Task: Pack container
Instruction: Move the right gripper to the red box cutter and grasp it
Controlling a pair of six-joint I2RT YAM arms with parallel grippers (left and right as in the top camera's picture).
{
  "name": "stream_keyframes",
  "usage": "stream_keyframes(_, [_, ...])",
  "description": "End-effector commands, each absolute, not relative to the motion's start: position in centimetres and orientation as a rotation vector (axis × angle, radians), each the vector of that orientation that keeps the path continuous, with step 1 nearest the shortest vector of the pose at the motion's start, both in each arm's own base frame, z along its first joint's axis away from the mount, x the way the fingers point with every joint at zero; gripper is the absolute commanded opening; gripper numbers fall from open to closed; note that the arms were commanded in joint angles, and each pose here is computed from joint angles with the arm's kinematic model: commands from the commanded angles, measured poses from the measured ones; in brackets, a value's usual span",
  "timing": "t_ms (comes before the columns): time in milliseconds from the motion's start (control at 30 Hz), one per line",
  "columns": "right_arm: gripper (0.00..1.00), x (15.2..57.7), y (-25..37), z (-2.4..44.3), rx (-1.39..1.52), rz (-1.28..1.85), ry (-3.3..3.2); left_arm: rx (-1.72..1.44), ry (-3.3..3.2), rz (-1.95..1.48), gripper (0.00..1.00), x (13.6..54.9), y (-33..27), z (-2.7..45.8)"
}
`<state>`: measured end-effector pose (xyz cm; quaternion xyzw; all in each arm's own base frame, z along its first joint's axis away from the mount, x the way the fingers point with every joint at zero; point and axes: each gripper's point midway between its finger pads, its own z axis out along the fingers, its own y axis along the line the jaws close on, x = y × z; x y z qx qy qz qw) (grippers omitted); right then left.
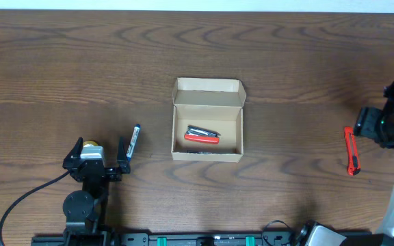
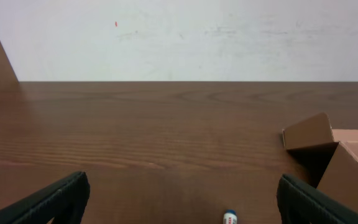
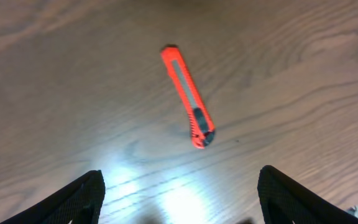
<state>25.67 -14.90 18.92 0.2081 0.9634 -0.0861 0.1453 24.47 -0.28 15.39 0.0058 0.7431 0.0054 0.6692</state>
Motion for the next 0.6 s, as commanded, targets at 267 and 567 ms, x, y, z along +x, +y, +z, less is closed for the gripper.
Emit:
stream_keyframes(267, [0.78, 25.1, -16.5, 12.4, 0.475, -0.178, 3.055, 0.014, 1.730, 0.006, 0.95, 24.4, -0.3, 13.6])
stream_keyframes(567, [0.78, 26.8, -17.8, 7.4, 0.378, -0.151, 3.152, 0.014, 1.730, 0.006, 0.95, 24.4, -0.3, 13.6])
